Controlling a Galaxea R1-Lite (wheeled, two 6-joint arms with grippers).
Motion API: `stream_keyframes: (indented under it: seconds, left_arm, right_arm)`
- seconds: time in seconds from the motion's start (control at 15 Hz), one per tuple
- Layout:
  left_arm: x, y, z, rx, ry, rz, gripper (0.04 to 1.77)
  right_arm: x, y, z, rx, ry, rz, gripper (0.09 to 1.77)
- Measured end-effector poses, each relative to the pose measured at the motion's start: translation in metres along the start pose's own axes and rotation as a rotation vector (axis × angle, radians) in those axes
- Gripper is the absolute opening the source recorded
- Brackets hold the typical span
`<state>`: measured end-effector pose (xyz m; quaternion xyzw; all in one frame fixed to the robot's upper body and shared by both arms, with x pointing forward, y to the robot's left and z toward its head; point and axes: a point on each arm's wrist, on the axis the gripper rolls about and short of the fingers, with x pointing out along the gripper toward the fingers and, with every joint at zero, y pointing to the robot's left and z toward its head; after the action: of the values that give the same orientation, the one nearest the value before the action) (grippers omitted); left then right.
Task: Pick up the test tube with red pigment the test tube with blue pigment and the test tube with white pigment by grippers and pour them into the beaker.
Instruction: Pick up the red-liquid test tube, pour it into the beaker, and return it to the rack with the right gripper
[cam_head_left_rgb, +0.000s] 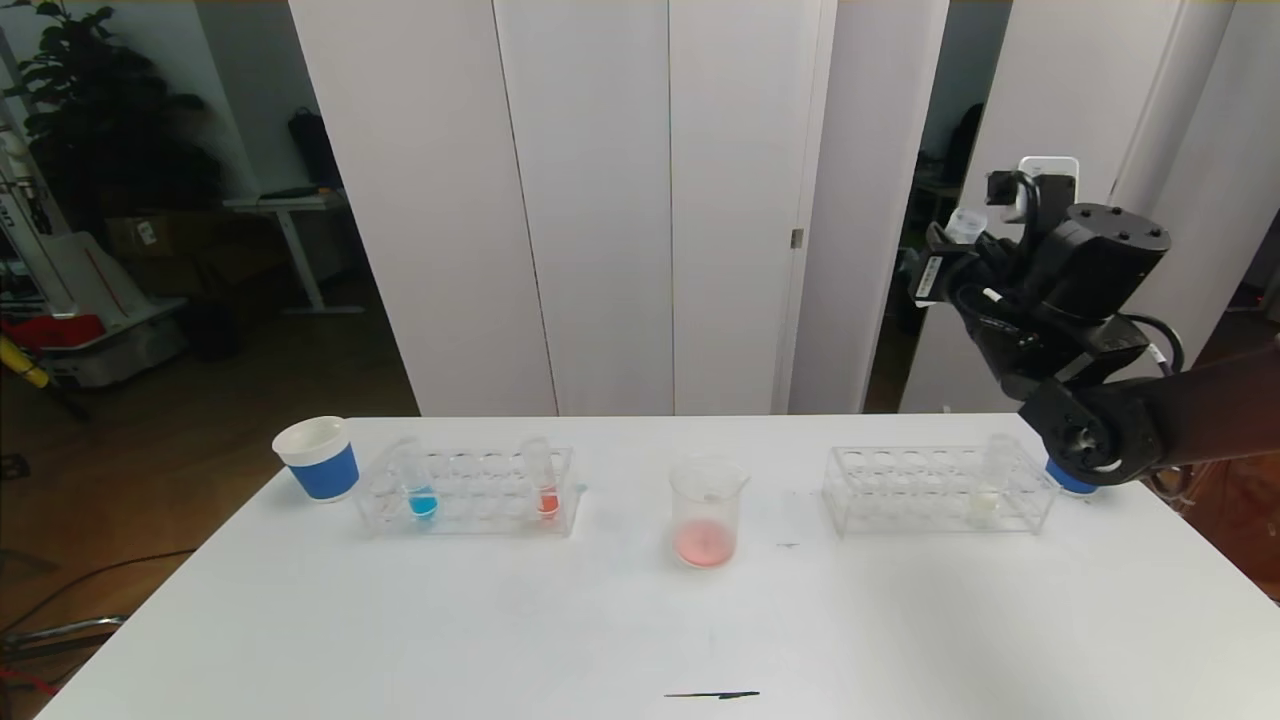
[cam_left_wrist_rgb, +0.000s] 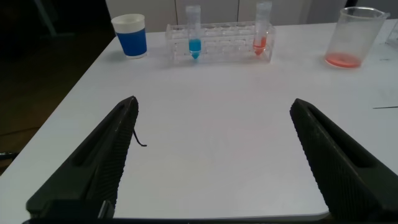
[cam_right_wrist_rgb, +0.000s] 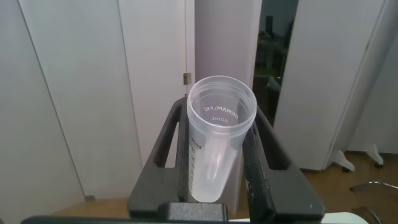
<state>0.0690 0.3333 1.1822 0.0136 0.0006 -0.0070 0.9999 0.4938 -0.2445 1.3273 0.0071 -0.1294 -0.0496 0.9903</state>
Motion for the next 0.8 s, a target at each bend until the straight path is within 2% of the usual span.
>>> stream_keyframes:
  seconds: [0.27,0.47,0.6,0.8]
  left_arm:
    - [0.000,0.000,0.000,0.000,0.000,0.000,1.74]
    - [0.000,0.000,0.000,0.000,0.000,0.000,1.74]
    - [0.000,0.000,0.000,0.000,0.000,0.000,1.74]
    - [0.000,0.000,0.000,0.000,0.000,0.000,1.74]
  right_arm:
    - [0.010,-0.084,0.028,-0.039,-0.073,-0.179,0.57]
    - [0.010,-0.139,0.034,-0.066,-0.093,-0.277,0.57]
    - [0.011,-0.165,0.028,-0.050,-0.084,-0.324,0.57]
    - [0.014,-0.186,0.003,-0.016,-0.033,-0.370,0.57]
